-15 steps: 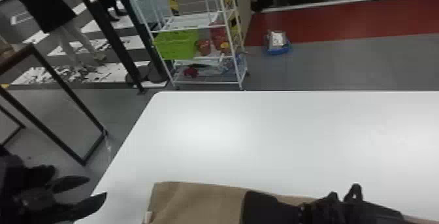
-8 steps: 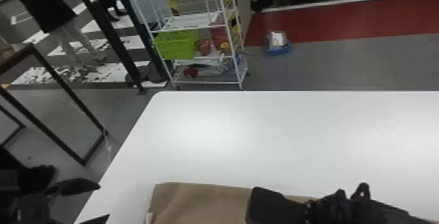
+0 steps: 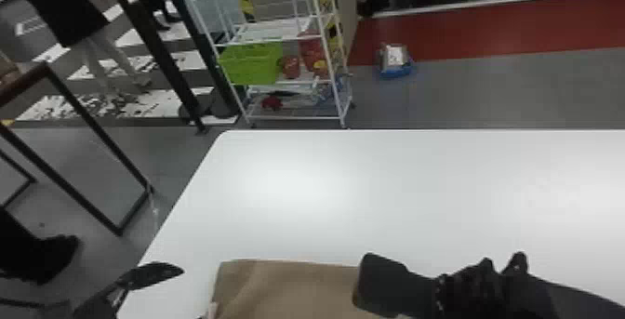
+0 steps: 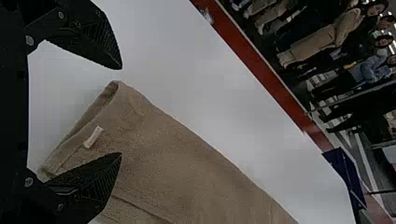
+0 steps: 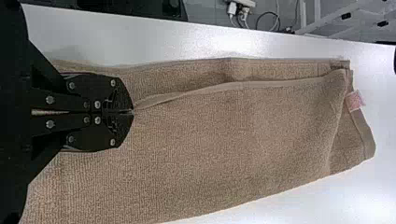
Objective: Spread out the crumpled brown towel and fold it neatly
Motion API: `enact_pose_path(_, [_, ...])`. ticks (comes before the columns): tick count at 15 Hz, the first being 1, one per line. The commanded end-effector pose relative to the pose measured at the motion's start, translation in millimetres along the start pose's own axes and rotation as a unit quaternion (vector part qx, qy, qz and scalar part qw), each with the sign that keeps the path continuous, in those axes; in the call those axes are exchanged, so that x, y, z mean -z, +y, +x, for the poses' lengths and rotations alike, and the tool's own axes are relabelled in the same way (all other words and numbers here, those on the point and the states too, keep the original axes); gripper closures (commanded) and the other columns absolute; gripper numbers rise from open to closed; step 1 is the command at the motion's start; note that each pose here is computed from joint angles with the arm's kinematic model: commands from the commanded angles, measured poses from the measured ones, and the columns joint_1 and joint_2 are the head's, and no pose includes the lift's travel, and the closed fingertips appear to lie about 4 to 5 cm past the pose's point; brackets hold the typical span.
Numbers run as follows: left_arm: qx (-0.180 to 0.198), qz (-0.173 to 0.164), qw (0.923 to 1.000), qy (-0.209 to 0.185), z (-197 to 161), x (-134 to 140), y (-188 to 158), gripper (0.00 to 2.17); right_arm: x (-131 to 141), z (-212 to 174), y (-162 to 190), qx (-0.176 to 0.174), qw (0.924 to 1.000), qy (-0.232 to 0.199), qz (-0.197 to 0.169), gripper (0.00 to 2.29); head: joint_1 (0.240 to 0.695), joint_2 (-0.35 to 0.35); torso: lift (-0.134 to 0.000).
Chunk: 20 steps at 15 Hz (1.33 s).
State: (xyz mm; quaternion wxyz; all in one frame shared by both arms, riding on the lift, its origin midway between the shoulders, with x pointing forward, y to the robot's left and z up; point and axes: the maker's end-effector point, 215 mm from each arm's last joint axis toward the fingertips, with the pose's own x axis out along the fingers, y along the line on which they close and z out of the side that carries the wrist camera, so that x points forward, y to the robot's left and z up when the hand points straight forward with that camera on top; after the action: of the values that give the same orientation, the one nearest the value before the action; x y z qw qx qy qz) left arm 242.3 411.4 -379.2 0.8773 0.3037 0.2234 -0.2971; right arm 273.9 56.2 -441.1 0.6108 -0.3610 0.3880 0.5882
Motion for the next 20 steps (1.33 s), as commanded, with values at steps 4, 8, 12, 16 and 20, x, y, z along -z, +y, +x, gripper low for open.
enact_pose_path(4, [0.047,0.006,0.9988,-0.014,9.0,-9.6,-37.1,0.27,4.1,5.6,9.2,-0.012,0.9999,0.005,0.010,1.32,0.695,0.350,-0.122])
enact_pose_path(8, [0.082,0.014,0.9965,-0.003,17.0,-6.7,-59.5,0.27,3.7,5.8,9.6,-0.013,0.9998,0.004,0.011,1.32,0.695,0.350,-0.122])
enact_pose_path(12, [0.102,0.024,0.9944,0.015,31.2,1.9,-76.4,0.41,2.6,5.5,9.2,-0.012,0.9998,0.003,0.013,1.32,0.695,0.350,-0.122])
enact_pose_path(16, [0.110,0.023,0.9930,0.035,39.8,15.0,-81.4,0.48,1.0,6.2,8.4,-0.013,0.9998,0.002,0.012,1.32,0.695,0.350,-0.122])
enact_pose_path(20, [0.108,0.025,0.9925,0.051,45.9,28.7,-78.4,0.72,-1.0,5.9,7.4,-0.013,0.9998,0.001,0.013,1.32,0.695,0.350,-0.122])
